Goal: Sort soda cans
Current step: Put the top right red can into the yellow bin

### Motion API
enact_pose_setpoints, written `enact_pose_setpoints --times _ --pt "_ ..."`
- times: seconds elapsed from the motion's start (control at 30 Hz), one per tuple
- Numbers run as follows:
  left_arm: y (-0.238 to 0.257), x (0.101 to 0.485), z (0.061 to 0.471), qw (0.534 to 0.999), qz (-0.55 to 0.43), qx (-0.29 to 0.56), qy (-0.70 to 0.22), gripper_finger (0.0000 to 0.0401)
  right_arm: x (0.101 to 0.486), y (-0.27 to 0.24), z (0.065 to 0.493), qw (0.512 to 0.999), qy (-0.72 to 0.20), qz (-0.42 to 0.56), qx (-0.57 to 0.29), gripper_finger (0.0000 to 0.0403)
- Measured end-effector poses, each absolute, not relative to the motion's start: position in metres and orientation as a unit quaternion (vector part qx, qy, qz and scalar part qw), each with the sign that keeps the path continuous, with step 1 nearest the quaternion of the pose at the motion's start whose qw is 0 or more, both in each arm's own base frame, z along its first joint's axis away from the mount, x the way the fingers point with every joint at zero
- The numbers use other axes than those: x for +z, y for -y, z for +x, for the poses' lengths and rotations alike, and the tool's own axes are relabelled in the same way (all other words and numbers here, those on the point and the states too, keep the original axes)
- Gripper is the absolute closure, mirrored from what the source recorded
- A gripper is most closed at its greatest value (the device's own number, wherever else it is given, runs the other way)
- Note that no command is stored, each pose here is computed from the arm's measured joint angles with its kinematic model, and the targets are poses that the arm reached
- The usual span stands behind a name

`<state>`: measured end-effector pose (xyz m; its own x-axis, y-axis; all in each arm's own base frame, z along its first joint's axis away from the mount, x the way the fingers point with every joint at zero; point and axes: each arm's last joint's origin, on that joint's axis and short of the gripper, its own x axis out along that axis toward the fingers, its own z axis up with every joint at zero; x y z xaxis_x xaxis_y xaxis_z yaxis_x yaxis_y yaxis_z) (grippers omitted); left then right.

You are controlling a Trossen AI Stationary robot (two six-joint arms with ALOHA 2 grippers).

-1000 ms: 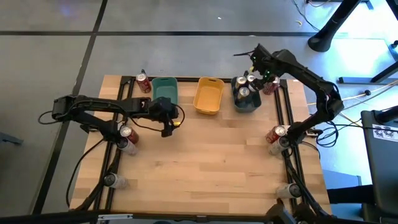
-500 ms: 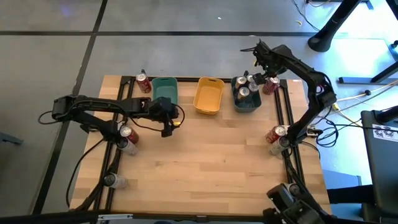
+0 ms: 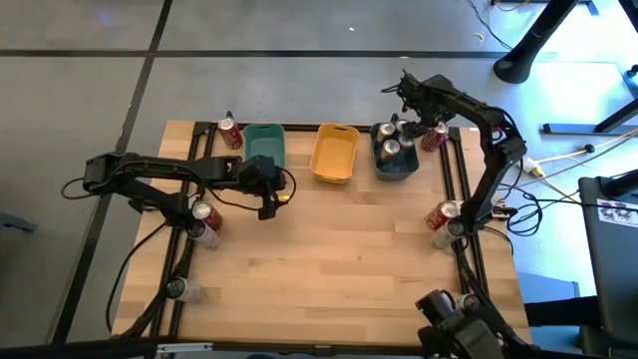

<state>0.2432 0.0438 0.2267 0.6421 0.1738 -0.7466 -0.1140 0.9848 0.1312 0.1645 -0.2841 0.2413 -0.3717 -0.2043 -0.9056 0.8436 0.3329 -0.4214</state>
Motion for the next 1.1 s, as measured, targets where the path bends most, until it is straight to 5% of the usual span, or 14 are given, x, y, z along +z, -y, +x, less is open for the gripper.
enact_pose_setpoints --times 1.1 --pt "-0.044 0.227 0.243 0.906 0.037 0.079 -0.414 0.0096 0.239 0.277 0.166 0.535 -0.668 0.292 -0.426 0.0043"
